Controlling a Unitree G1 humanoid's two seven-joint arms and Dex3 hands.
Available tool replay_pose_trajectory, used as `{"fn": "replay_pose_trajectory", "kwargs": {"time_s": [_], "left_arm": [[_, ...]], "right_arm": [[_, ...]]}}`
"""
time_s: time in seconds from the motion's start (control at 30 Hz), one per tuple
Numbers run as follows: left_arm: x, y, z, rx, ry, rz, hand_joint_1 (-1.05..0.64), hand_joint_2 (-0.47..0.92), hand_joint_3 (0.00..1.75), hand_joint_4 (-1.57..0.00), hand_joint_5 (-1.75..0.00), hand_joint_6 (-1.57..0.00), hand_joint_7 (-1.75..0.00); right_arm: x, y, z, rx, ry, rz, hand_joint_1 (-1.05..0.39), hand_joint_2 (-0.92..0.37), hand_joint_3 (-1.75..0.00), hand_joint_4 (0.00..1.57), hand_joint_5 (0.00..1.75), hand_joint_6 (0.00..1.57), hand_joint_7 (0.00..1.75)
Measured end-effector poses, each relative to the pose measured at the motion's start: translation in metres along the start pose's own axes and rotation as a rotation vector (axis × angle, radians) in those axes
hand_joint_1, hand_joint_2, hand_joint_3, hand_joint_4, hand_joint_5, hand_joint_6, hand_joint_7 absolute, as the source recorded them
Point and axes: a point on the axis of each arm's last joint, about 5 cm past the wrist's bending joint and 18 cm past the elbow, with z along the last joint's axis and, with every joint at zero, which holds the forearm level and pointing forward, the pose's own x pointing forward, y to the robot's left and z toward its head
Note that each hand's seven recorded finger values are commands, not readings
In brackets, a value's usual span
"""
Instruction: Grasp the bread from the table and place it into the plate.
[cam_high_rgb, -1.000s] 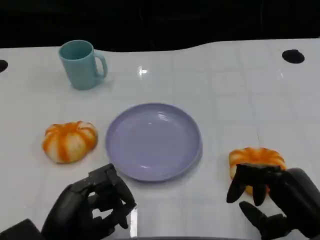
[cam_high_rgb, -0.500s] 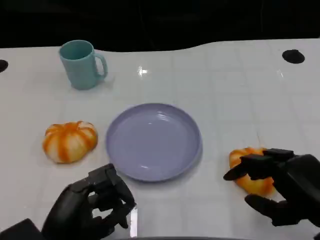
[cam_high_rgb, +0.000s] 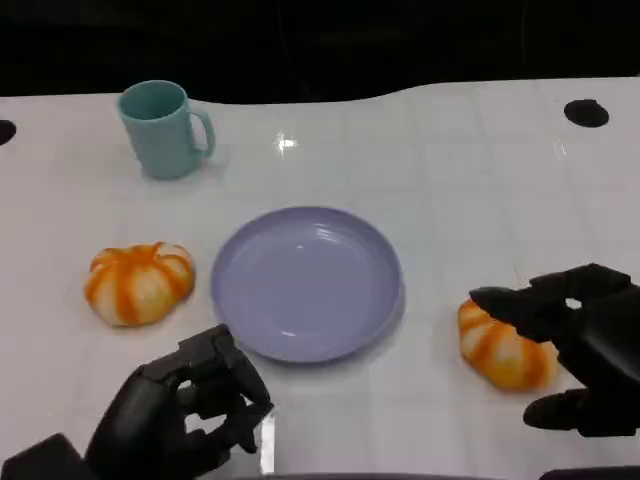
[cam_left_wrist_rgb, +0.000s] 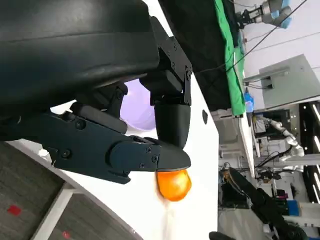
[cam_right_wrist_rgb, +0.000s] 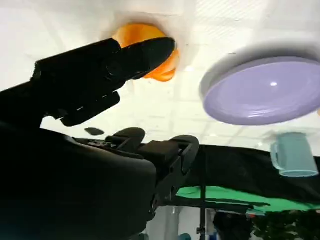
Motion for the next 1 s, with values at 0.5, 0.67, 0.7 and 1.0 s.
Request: {"fn": "replay_pose_trajectory", "kwargs": {"time_s": [0.5,0.67,0.7,1.0], "left_arm": [[0.000,0.001,-0.001,0.001,0.000,0.002,-0.55,0.92,0.31,-0.67,-1.75,-0.58,-1.55],[0.000,0.000,-0.001,0.001,-0.001,0.002,-0.55,0.92,0.31,-0.67,-1.75,-0.58,-1.55],[0.000,0.000,-0.001,0.001,-0.001,0.002,-0.55,0.92,0.31,-0.67,-1.75,-0.58,-1.55],[0.000,0.001,-0.001,0.001,-0.002,0.003,-0.56,0.92,0.30,-0.67,-1.75,-0.59,-1.54]], "right_arm": [[0.023,0.0194,-0.006,-0.091,0.054,0.100,-0.64,-0.83,0.00,0.15,0.33,0.26,0.00],[0.038,0.0324,-0.009,-0.106,0.061,0.126,-0.65,-0.84,-0.01,0.17,0.33,0.26,0.00],[0.041,0.0348,-0.010,-0.113,0.061,0.129,-0.65,-0.85,-0.01,0.17,0.33,0.26,0.00],[0.063,0.0539,-0.015,-0.135,0.063,0.179,-0.67,-0.89,-0.01,0.16,0.30,0.24,0.00]]}}
